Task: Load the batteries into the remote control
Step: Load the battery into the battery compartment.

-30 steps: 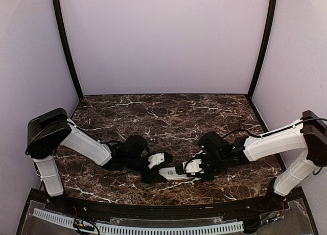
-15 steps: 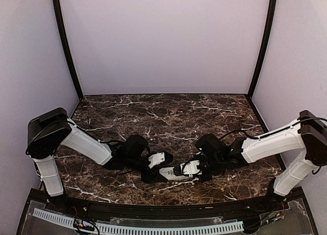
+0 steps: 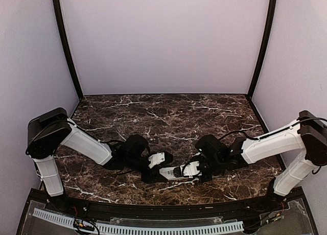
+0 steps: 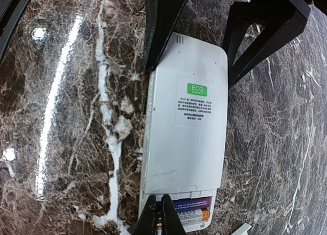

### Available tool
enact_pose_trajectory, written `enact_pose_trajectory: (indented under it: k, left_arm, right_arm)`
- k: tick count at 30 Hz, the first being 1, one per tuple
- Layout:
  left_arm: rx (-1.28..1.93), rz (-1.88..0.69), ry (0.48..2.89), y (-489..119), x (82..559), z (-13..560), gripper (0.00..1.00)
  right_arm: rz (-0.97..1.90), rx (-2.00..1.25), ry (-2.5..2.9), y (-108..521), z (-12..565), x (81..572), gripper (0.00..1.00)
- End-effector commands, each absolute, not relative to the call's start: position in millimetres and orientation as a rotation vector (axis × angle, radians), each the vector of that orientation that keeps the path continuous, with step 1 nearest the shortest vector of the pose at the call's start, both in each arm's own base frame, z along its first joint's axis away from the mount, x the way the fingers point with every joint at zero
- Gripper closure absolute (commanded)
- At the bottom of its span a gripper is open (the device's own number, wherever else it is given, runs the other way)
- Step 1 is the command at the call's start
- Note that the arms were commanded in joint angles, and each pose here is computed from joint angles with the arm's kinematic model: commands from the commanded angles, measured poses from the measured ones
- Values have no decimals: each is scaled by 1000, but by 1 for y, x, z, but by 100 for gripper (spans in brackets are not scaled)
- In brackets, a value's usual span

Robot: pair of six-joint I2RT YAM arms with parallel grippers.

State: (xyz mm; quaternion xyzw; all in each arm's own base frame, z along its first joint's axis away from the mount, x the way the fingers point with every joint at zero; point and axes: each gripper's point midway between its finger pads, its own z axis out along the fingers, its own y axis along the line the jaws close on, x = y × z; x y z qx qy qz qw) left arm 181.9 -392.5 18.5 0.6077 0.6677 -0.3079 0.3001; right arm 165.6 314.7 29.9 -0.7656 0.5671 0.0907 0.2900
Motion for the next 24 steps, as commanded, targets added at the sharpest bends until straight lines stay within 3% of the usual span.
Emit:
enact_pose_trajectory:
  k: [1, 5, 9, 24]
  left_arm:
    - [1690, -817, 1950, -371, 162, -21, 92]
    - [1690, -815, 1952, -371, 162, -21, 93]
    - [1688, -815, 1952, -371, 162, -20, 93]
    - [1681, -781, 1965, -370, 166, -23, 93]
  right_arm:
    - [6, -2067, 1616, 282, -7, 192, 97]
    - [-6, -2090, 1645, 273, -18, 193, 95]
    - [8, -2098, 1642, 271, -16, 192, 85]
    - [305, -2059, 1486, 314, 61, 173, 65]
